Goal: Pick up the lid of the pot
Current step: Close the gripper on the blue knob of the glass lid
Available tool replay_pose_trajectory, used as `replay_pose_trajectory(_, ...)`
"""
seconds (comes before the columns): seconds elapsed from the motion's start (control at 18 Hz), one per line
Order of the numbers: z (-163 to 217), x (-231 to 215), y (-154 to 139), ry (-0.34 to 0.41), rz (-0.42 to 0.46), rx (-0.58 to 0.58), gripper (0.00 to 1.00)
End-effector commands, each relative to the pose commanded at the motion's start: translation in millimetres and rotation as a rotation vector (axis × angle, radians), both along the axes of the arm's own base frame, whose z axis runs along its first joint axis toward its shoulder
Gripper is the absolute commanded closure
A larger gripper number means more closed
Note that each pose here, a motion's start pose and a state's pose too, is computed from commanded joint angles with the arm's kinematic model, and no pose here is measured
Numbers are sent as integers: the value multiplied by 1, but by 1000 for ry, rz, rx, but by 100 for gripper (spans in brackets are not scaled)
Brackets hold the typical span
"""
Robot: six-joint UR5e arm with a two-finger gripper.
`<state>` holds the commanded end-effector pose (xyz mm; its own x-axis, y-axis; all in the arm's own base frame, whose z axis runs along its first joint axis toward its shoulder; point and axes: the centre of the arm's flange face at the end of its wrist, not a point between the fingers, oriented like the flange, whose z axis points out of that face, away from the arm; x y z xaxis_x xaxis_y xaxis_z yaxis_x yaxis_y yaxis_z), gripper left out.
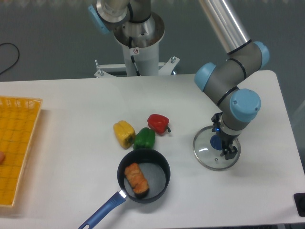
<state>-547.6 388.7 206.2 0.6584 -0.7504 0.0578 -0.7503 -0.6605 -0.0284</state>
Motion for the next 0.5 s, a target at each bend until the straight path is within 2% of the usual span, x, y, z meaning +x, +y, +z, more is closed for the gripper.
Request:
replay_pose_trajectory(0.17, -3, -1, 0, 3, -11, 2, 1)
replay_pose_trajectory(0.5, -4, 0, 1, 4, -18, 3, 14)
